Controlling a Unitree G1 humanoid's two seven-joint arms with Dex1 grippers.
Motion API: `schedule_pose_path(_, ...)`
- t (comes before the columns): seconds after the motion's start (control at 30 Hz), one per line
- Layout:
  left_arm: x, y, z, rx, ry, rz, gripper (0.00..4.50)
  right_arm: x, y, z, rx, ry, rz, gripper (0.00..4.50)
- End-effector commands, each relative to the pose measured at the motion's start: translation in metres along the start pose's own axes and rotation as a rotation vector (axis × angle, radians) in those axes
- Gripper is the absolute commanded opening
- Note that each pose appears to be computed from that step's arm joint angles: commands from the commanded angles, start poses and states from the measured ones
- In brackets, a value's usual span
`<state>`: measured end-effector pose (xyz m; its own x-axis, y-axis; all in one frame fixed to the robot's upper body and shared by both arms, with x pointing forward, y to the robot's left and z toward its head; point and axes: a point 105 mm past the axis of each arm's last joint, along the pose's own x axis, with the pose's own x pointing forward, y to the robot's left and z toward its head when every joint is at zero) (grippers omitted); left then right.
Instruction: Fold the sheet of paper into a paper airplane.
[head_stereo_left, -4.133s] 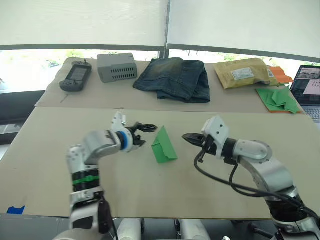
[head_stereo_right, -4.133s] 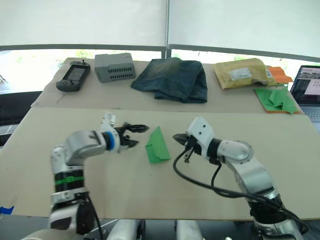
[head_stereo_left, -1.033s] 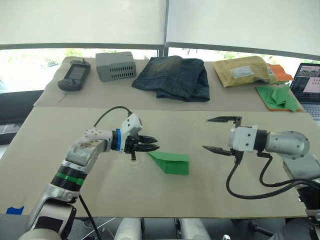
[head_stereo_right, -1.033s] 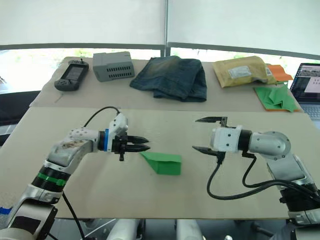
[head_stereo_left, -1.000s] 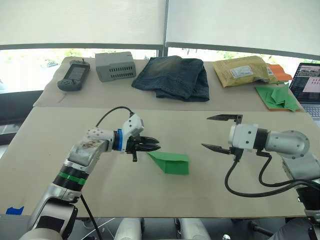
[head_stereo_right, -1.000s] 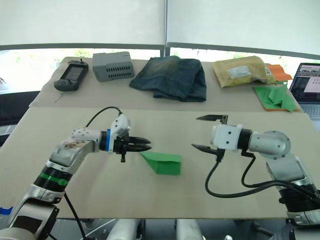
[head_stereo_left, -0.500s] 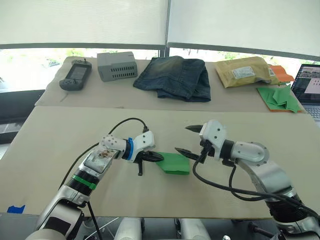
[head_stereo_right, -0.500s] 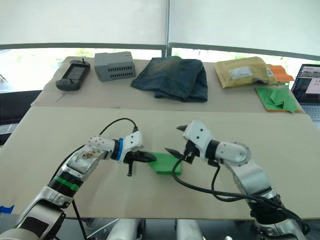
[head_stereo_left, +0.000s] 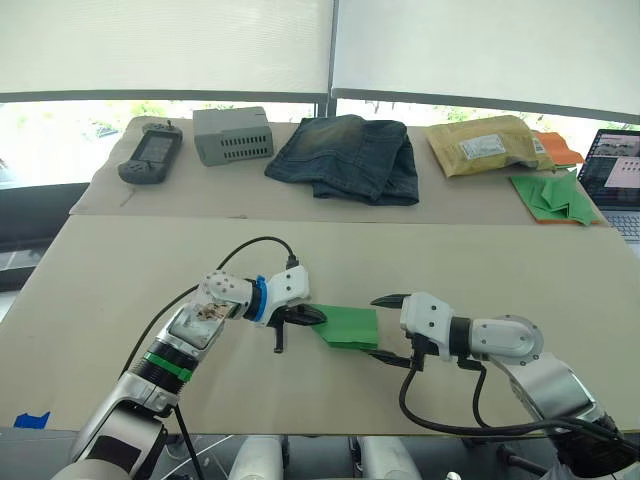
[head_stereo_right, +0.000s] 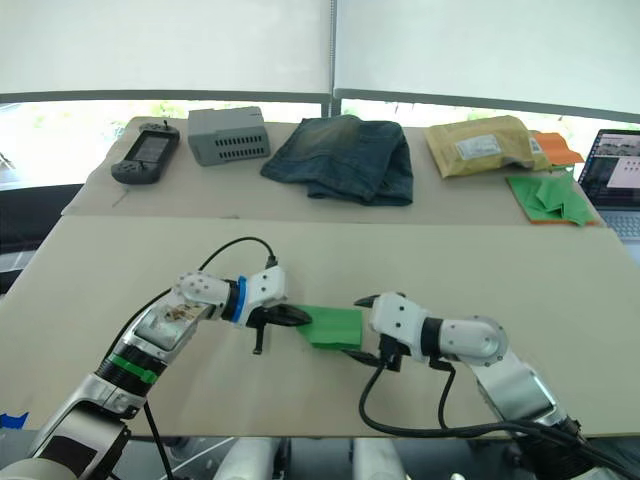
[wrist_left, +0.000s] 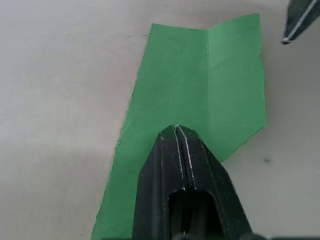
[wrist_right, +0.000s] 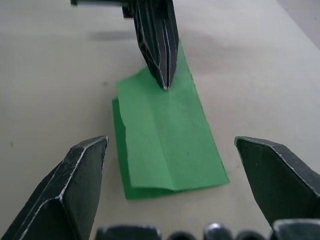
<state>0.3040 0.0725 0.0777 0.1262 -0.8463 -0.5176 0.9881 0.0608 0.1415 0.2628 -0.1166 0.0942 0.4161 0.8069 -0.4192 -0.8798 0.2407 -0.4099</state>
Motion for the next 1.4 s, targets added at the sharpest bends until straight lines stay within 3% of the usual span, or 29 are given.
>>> schedule_pose_path(0.03, -0.001, -0.004, 0.005, 0.047, 0.010, -0.023, 0.00, -0.003, -0.004, 0.007, -0.063, -0.039, 0.010, 3.30)
schedule_pose_path(0.13, 0.000, -0.005, 0.005, 0.051, 0.009, -0.028, 0.00, -0.002, -0.006, 0.005, -0.068, -0.047, 0.034, 2.31)
schedule_pose_path(0.27, 0.001, -0.004, 0.007, 0.050, 0.005, -0.025, 0.00, 0.002, -0.010, 0.006, 0.100, -0.109, 0.044, 0.83)
schedule_pose_path(0.37, 0.002, -0.004, 0.006, 0.045, 0.003, -0.022, 0.00, 0.005, -0.009, -0.001, 0.246, -0.102, 0.081, 0.04)
schedule_pose_path(0.53, 0.002, -0.003, 0.004, 0.039, 0.003, -0.022, 0.00, 0.008, -0.011, -0.024, 0.517, -0.004, 0.092, 0.04)
schedule_pose_path(0.77, -0.001, 0.000, 0.003, 0.023, -0.001, 0.006, 0.00, 0.008, -0.013, -0.035, 0.776, 0.030, 0.058, 0.04)
schedule_pose_path(0.93, -0.001, 0.002, 0.007, 0.027, -0.035, 0.032, 0.00, 0.014, -0.011, -0.043, 0.789, 0.078, 0.055, 0.04)
schedule_pose_path(1.2, -0.019, 0.023, 0.035, 0.001, -0.226, 0.149, 0.00, 0.024, -0.003, -0.056, 0.769, 0.155, 0.088, 0.04)
schedule_pose_path(1.3, -0.021, 0.014, 0.050, -0.012, -0.332, 0.115, 0.00, 0.025, -0.003, -0.057, 0.752, 0.168, 0.090, 0.04)
schedule_pose_path(1.4, -0.019, -0.001, 0.056, -0.011, -0.364, 0.048, 0.00, 0.025, -0.003, -0.057, 0.753, 0.167, 0.091, 0.04)
